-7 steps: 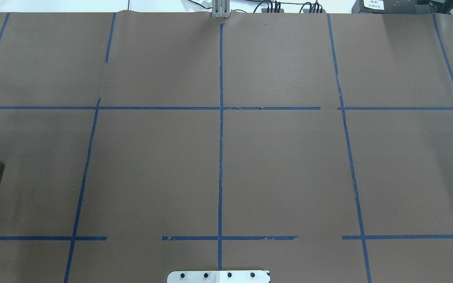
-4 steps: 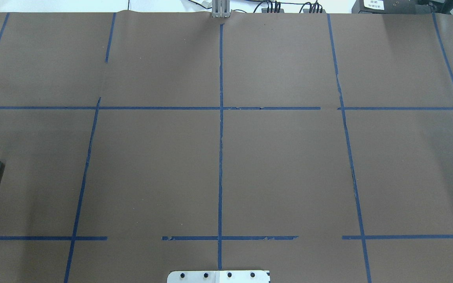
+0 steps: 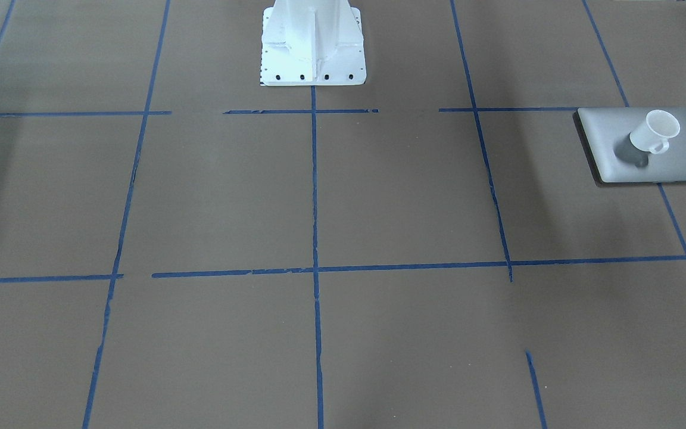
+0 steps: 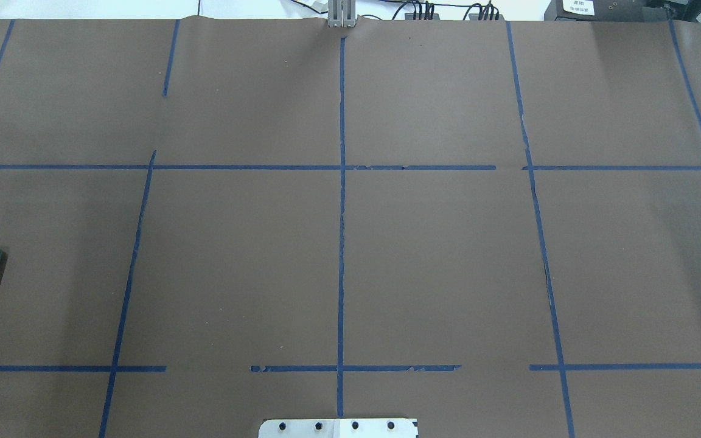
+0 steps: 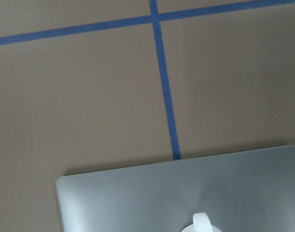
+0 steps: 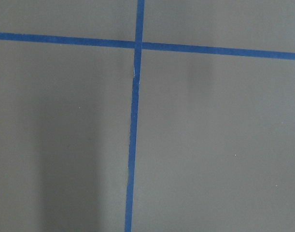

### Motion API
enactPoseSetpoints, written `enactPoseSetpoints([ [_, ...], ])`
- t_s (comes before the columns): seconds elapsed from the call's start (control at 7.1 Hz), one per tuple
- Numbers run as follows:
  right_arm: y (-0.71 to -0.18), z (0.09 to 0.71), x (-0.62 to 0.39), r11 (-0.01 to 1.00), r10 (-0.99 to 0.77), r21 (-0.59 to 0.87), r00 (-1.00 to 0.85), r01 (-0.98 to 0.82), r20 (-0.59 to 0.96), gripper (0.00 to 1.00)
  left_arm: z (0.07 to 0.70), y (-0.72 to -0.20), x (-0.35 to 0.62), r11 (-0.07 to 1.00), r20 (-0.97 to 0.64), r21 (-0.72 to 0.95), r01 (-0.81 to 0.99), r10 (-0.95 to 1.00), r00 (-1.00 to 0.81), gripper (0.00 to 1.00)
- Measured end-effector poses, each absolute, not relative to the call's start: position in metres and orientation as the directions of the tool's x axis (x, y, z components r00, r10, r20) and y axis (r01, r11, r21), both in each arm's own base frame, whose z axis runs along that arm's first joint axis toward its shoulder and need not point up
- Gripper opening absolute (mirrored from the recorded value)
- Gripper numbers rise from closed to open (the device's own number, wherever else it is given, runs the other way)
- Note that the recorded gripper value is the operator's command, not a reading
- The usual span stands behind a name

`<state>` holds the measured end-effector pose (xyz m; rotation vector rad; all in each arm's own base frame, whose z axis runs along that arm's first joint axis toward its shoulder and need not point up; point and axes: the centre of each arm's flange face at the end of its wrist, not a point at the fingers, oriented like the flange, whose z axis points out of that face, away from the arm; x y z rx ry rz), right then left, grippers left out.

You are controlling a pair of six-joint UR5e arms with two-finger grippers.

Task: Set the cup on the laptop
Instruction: 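Lower the cup onto the laptop lid and open the left gripper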

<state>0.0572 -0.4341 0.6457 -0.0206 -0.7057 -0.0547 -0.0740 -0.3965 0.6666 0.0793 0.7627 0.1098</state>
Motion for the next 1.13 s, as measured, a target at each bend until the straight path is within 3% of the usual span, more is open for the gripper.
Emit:
enactPoseSetpoints([
  [1.13, -0.4341, 0.6457, 0.0572, 0.998, -0.043, 0.000, 0.760, 0.057, 0.648, 1.00, 0.6588, -0.3966, -0.0815, 0.990, -0.679, 0.122, -0.068, 0.133, 0.722, 1.00],
])
